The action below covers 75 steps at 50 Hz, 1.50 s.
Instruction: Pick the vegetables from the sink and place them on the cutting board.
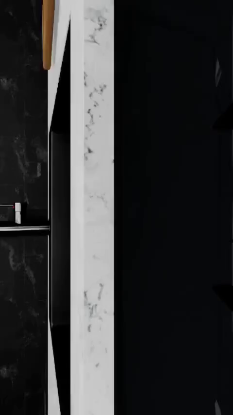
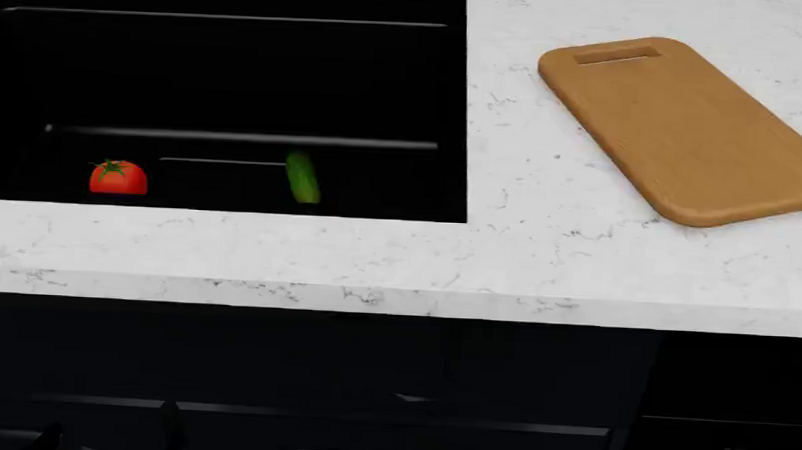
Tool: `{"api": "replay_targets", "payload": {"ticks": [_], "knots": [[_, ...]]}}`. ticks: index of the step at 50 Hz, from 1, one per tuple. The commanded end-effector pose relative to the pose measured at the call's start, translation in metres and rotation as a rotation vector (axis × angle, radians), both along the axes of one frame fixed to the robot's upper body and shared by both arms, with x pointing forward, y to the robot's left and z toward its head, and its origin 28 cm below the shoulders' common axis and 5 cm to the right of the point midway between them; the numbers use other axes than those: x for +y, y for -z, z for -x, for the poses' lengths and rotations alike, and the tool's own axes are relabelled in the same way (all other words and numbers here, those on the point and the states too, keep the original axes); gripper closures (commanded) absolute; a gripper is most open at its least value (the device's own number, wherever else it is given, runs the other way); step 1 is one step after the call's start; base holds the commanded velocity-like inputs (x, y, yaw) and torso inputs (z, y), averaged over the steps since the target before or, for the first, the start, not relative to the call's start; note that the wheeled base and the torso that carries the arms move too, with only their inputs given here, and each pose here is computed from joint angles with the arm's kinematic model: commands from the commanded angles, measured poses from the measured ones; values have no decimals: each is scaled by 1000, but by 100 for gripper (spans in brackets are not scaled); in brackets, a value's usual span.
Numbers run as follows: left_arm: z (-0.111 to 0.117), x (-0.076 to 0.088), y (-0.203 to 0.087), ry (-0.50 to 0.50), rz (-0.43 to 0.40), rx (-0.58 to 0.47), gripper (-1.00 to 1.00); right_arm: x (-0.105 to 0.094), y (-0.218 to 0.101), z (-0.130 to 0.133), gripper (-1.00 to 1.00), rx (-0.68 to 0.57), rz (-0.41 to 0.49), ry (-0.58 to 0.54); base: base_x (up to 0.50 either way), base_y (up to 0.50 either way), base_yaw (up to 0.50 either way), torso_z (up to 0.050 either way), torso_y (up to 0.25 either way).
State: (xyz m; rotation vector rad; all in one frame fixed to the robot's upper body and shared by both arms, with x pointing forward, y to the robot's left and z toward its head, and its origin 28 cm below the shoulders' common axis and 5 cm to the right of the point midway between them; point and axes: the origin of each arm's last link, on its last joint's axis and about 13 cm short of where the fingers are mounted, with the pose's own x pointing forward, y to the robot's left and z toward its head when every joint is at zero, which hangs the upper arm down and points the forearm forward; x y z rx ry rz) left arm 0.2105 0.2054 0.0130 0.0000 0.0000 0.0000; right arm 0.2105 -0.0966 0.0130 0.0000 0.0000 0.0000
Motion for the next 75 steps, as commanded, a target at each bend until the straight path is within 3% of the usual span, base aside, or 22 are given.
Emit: {"api": "replay_targets", "payload": {"ticks": [1,7,8,10,13,45,48,49,50,54,59,68,69,75], "knots": [[-1,0,1,0,0,0,-100,0,0,-1,-100,0,0,0,0,0,0,0,0],[1,0,0,-2,-12,-1,-100,-1,1,0,-100,-9,-19,-4,0,0,0,0,0],[1,0,0,-6,-50,-11,-100,0,0,1,-100,-7,-21,-3,0,0,0,0,0],[2,0,-3,2,23,-27,-100,-1,2,-1,-100,-4,-8,2,0,0,0,0,0],[2,0,-3,4,20,-30,-100,2,2,-2,-100,36,61,12,0,333,0,0,0],[1,2,0,-10,-2,-34,-100,1,2,-1,-100,35,33,24,0,500,0,0,0],[1,1,-1,-21,-10,-39,-100,0,1,-1,-100,26,-8,22,0,167,0,0,0],[0,2,0,-25,-19,-42,-100,1,-1,-1,-100,25,27,0,0,0,0,0,0],[0,1,-1,-24,-21,-51,-100,2,-7,1,-100,33,109,-15,0,0,0,0,0],[-6,1,-22,41,-21,-147,-100,-2,-39,7,-100,-18,105,-35,0,0,0,30,0],[-27,2,-56,62,-18,-215,-100,-16,-82,-9,-100,-65,152,2,0,0,0,50,0],[-68,5,-106,52,-72,-297,-100,-20,-147,-55,-100,-102,210,-6,0,0,0,50,0],[-72,6,-104,54,-117,-296,-100,-20,-150,-61,-100,-98,214,-8,0,0,0,50,0],[-105,9,-113,0,-148,-254,-100,-25,-161,-104,-100,-31,239,12,0,0,0,50,0]]}}
